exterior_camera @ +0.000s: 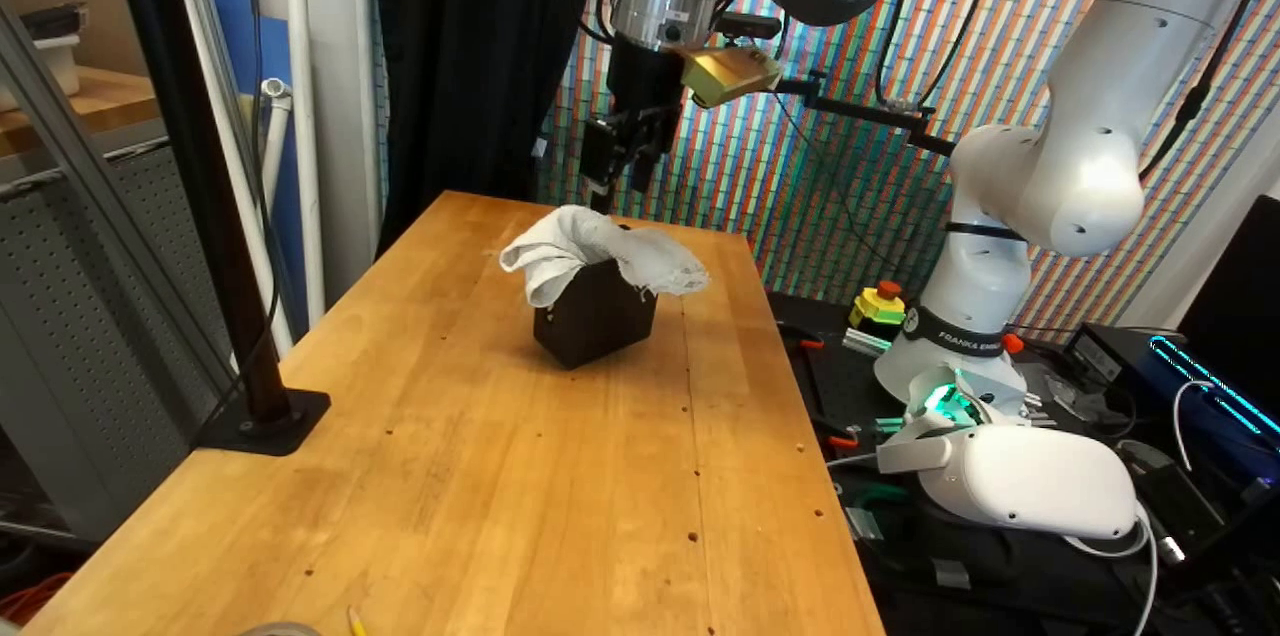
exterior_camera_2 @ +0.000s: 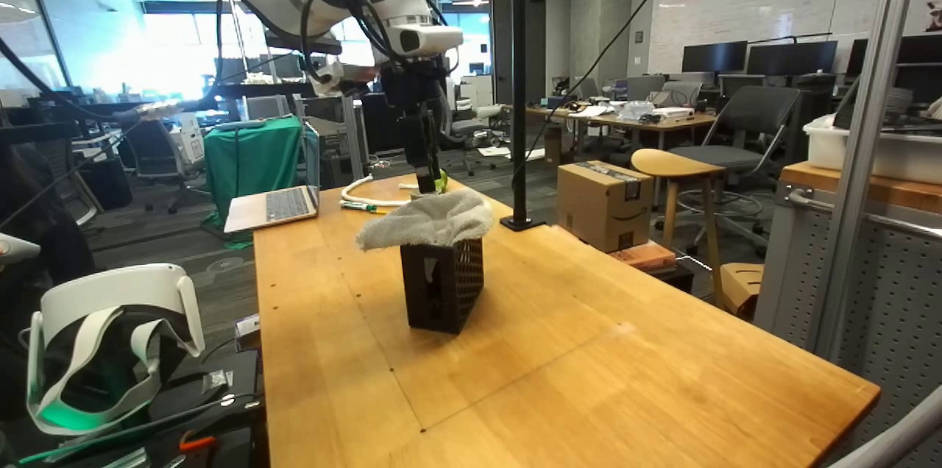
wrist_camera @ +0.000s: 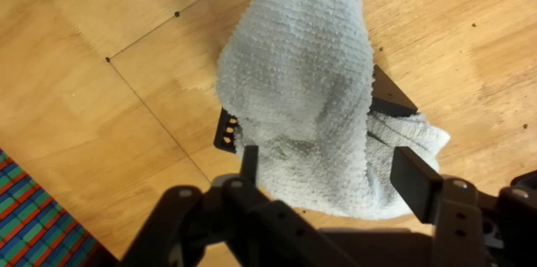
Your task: Pick up the towel and put it in the object
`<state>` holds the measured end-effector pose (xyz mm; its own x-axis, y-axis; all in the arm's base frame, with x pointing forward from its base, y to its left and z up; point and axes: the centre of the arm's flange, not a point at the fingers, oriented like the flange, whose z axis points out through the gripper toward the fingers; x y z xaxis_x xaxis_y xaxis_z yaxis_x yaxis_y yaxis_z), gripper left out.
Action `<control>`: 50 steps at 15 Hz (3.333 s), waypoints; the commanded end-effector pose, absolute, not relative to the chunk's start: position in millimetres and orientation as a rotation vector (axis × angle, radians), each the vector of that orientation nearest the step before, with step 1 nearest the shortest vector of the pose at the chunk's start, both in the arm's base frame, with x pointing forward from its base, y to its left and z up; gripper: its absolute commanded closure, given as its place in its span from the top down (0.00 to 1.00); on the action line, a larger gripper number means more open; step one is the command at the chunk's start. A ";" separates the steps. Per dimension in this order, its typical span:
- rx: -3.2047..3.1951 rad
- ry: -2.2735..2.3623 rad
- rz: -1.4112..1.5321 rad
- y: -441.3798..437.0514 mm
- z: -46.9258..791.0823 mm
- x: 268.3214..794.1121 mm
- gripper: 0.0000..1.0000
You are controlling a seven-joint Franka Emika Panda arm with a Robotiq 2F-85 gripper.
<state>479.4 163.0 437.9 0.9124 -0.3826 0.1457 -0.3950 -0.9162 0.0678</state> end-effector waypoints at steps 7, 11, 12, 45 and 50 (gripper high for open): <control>2.920 -0.584 0.297 161.1 437.8 491.9 0.05; 2.955 -0.586 0.269 163.5 418.8 500.6 0.00; 2.970 -0.587 0.258 164.8 414.1 502.4 0.03; 3.096 -0.785 -0.248 130.0 304.3 518.3 0.04; 3.016 -0.700 -0.093 158.3 333.5 499.1 0.04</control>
